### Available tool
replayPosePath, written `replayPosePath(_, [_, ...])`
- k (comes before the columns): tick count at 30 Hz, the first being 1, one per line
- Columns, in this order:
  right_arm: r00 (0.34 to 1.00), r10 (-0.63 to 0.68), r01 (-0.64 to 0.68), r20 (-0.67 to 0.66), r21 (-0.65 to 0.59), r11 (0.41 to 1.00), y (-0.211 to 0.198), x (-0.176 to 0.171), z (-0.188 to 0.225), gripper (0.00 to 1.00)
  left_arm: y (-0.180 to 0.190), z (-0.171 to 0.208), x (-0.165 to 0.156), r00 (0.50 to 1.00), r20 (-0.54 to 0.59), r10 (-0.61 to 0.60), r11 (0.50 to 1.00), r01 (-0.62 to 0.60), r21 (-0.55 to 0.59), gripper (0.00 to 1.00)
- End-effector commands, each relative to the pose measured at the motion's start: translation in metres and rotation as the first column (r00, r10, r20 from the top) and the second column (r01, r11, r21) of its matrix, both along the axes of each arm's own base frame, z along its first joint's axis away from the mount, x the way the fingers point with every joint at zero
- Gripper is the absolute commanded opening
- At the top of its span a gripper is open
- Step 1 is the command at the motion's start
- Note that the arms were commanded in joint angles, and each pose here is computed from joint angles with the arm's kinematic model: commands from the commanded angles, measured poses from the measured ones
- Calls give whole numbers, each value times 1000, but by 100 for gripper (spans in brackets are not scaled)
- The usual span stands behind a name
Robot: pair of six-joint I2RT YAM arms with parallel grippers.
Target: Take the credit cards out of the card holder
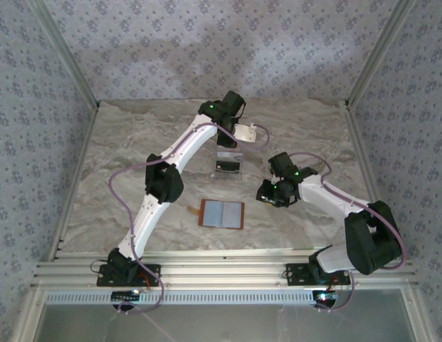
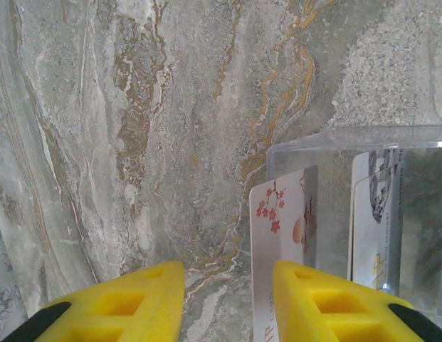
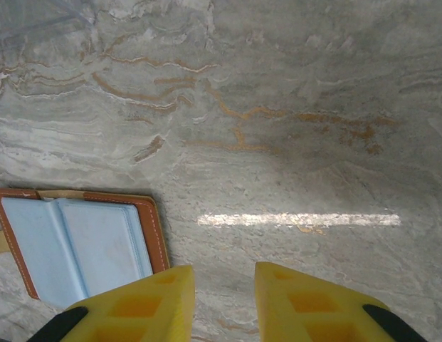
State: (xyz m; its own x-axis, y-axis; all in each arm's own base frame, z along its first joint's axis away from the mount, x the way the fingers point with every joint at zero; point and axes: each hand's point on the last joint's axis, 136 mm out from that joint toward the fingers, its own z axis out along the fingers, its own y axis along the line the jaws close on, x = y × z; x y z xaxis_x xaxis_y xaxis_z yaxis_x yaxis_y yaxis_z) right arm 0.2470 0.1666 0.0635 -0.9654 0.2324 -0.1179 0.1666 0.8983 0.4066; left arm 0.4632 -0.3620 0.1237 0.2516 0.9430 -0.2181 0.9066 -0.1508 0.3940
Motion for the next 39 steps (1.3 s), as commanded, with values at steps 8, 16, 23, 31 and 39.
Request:
replayPosePath(8, [1000, 4, -4, 13, 5, 1000, 2, 1, 4, 30, -2, 60, -21, 973, -91, 211, 960, -224, -165, 32])
replayPosePath(16, [1000, 25, -25, 15, -1, 1000, 7, 3, 9, 30, 10, 84, -32, 807, -259, 530, 754, -589, -292, 27])
replayPosePath(23, [999, 40, -40, 20, -4, 999, 11, 5, 15, 30, 14, 91, -64, 613, -518, 596, 498, -789, -360, 32])
replayPosePath(31, [999, 52, -52, 6, -5, 999, 19, 0, 11, 30, 13, 79, -103, 392, -742, 544, 326, -913, -244, 26])
replayPosePath(39, [998, 61, -61, -3, -17, 998, 25, -7, 10, 30, 22, 57, -143, 145, -845, 514, 154, -985, -76, 20])
